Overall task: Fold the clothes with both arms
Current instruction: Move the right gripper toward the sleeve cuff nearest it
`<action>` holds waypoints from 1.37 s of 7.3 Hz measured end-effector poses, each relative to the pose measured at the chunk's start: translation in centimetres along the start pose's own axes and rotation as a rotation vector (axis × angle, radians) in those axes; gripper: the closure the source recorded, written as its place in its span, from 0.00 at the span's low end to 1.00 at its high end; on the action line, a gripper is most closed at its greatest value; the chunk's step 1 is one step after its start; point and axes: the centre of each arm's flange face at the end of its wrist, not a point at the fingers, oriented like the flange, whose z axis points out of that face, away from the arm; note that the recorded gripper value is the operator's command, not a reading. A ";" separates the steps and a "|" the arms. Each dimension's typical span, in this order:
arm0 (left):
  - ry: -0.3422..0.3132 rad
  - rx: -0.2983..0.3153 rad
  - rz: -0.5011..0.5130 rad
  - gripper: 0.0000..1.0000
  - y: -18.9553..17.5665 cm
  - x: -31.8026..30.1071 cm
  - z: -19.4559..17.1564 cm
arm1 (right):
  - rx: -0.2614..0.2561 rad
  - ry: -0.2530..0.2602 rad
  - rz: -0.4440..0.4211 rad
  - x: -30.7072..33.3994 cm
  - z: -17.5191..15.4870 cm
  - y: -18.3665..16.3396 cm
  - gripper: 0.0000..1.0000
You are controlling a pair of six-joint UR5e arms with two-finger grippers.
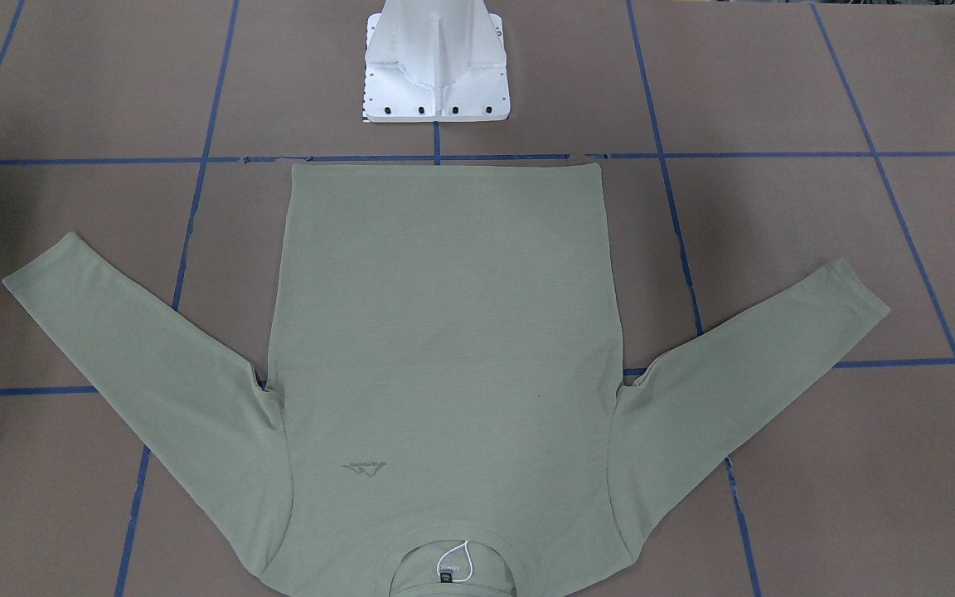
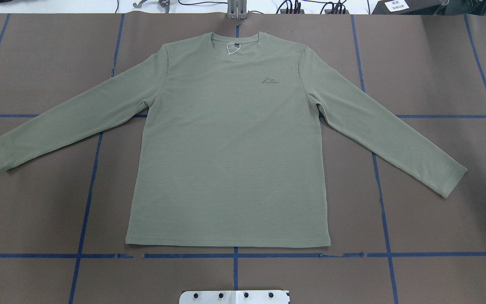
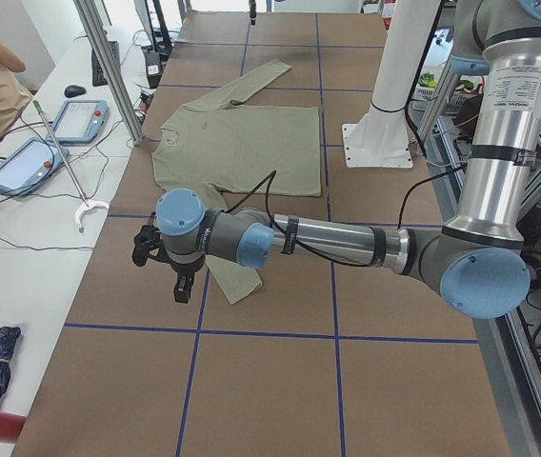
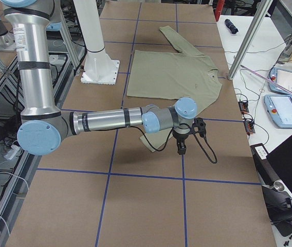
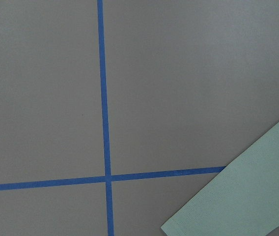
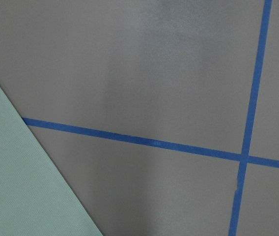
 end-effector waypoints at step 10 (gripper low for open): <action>-0.005 -0.023 0.058 0.00 1.2 3.5 1.7 | -0.074 -0.047 -0.017 -3.3 4.5 2.3 0.00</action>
